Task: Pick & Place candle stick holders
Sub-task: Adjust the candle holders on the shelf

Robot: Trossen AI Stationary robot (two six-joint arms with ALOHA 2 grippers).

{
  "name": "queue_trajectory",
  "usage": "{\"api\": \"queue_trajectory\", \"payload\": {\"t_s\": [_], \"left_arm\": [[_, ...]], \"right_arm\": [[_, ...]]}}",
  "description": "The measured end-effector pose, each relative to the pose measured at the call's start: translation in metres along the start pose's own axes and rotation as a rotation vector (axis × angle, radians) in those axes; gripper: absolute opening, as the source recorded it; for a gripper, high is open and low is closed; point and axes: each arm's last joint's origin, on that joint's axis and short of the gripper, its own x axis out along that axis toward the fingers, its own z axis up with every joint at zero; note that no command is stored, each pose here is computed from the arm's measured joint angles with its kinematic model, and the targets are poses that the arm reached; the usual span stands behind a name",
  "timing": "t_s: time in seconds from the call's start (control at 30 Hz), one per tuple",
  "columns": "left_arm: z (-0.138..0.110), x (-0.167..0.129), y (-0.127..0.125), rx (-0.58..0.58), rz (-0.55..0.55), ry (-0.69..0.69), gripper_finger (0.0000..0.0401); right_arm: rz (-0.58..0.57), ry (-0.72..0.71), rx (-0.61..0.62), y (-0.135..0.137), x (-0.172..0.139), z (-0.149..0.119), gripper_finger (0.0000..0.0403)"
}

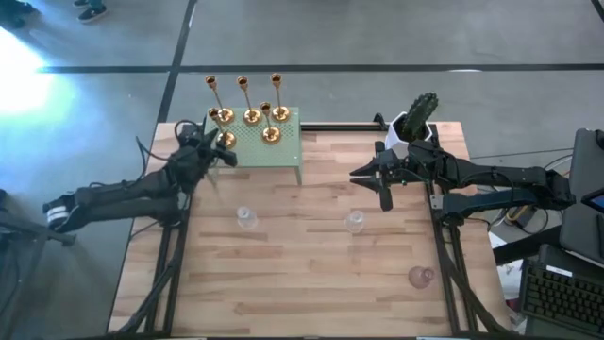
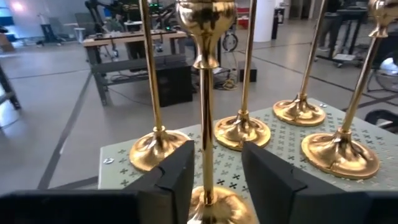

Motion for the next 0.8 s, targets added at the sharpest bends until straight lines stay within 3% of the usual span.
{"api": "queue_trajectory", "payload": {"t_s": [0.33,0.8], "left_arm": [[-0.002,0.007,-0.001,0.006,-0.026,0.010,0.0014],[-0.002,0.013,-0.004,0.018,-0.053,-0.001,0.0003]], "right_arm": [[0.000,0.000,0.000,0.000,0.000,0.000,0.0076],[0.000,0.000,0.000,0.000,0.000,0.000,0.0080]]}}
